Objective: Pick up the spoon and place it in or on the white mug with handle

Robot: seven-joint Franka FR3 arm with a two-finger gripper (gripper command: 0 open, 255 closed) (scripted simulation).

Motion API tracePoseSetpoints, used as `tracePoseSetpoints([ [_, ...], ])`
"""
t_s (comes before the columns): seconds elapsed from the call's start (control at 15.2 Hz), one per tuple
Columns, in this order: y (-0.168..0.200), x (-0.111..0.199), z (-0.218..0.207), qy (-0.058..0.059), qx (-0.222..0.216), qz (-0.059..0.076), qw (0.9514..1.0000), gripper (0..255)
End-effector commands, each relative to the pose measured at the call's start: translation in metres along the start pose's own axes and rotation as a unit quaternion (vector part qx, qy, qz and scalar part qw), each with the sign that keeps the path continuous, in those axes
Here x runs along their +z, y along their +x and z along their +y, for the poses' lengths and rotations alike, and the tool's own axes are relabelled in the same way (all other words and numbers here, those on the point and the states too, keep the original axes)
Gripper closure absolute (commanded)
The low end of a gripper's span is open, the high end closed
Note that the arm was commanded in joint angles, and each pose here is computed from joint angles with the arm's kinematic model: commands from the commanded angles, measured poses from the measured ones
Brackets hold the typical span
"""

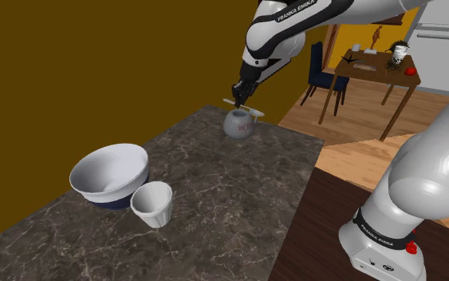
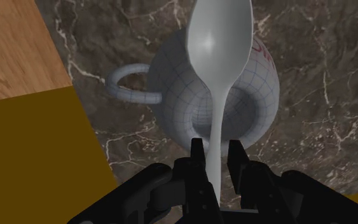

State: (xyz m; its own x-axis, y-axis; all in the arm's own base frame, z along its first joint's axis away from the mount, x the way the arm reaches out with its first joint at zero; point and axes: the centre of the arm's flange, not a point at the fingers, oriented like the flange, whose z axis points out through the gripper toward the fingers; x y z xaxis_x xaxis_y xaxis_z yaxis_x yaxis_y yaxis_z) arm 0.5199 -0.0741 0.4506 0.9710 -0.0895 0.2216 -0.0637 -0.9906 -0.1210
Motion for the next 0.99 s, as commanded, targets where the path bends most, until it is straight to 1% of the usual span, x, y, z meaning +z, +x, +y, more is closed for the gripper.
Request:
tracePoseSetpoints([
  [0.0, -0.0017, 0.0113, 0.0015, 0.0, 0.0, 0.0, 1.0, 255],
  [0.07, -0.0026, 0.0151, 0.002, 0.0, 0.0, 0.0, 1.0, 255],
  [0.53, -0.0026, 0.0151, 0.002, 0.0, 0.0, 0.0, 1.0, 255],
  [0.59, -0.0026, 0.0151, 0.002, 0.0, 0.0, 0.0, 1.0, 0],
  [0.92, -0.0026, 0.0151, 0.002, 0.0, 0.0, 0.0, 1.0, 0],
])
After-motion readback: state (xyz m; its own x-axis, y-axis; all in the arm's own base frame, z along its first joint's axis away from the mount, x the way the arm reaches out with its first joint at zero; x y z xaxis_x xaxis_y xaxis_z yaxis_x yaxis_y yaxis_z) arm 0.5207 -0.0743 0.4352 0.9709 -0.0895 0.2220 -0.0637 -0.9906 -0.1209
